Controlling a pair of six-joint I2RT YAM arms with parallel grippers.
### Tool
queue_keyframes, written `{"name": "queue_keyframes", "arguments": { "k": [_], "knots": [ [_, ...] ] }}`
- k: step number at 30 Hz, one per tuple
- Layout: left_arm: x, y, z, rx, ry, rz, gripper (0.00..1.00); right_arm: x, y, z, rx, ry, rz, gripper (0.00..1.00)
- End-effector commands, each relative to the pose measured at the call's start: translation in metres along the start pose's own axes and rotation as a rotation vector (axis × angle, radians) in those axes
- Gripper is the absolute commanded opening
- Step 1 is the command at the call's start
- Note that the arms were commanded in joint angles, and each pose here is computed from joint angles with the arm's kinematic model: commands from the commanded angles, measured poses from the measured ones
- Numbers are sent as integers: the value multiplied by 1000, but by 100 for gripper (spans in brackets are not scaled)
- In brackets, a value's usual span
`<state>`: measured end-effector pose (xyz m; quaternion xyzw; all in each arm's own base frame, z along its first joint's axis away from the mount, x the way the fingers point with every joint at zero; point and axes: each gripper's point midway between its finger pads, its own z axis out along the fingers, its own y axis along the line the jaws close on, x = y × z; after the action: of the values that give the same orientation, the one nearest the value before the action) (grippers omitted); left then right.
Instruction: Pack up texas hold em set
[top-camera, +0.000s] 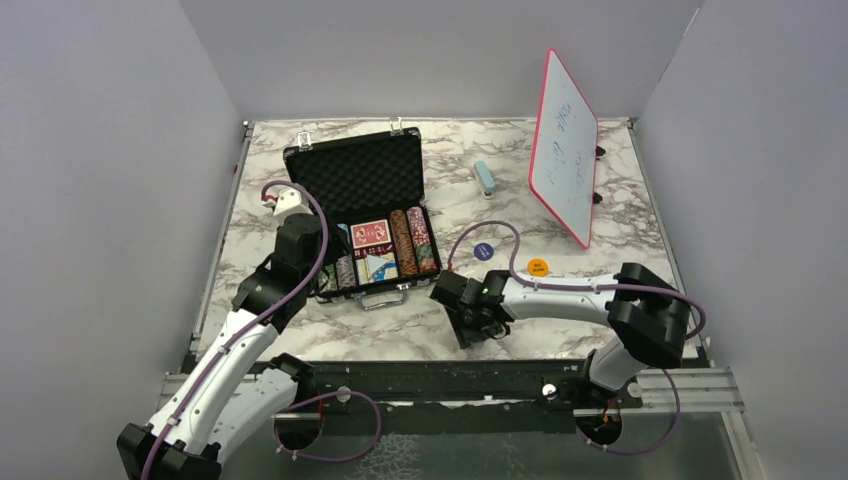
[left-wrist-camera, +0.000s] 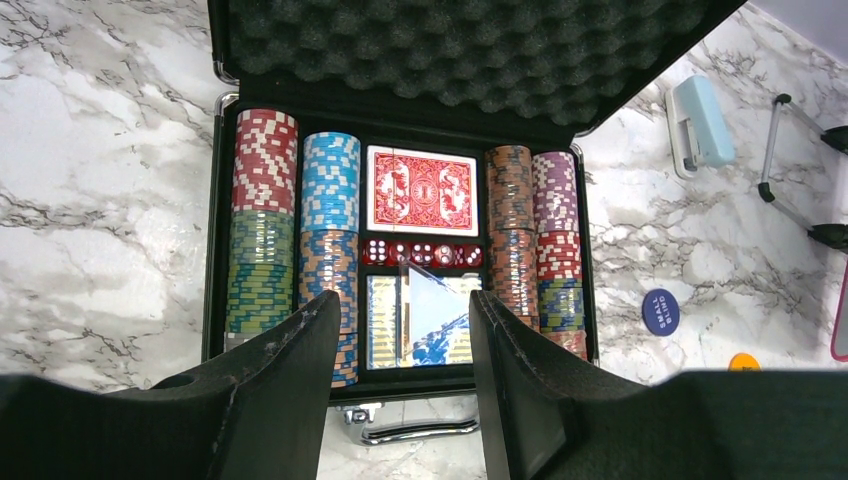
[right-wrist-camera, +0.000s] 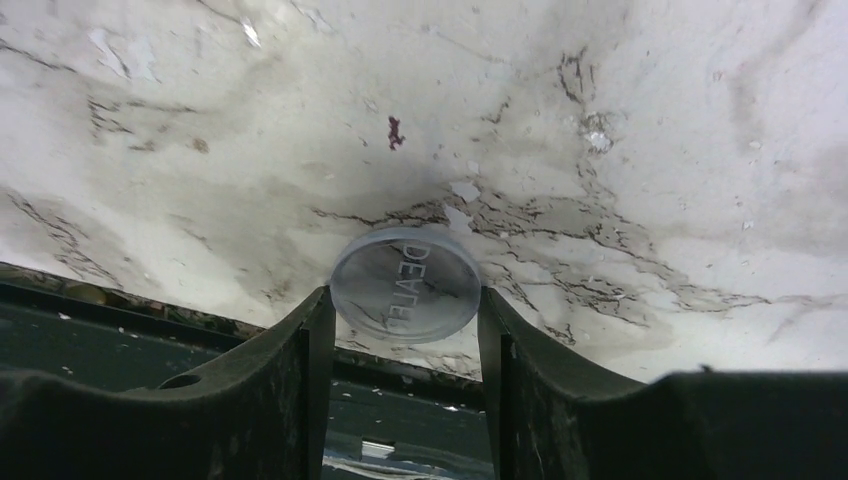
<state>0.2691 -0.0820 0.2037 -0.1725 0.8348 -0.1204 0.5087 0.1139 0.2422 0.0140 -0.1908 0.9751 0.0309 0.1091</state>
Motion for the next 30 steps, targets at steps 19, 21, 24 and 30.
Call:
{"name": "queue_keyframes", "arguments": {
  "k": [19,21,24,30],
  "knots": [
    [-56,9,-40,-45,-164,45,54,-284,117,-72,-98,-661,-24,49],
    [-60,17,-44,-77,-179,52,55,-303,121,-63,-101,-655,-15,49],
    [-64,20,-49,-86,-192,63,57,-322,124,-46,-101,-660,-36,49],
    [-58,22,-48,-91,-175,68,57,-337,128,-14,-120,-626,-51,50]
  ]
}}
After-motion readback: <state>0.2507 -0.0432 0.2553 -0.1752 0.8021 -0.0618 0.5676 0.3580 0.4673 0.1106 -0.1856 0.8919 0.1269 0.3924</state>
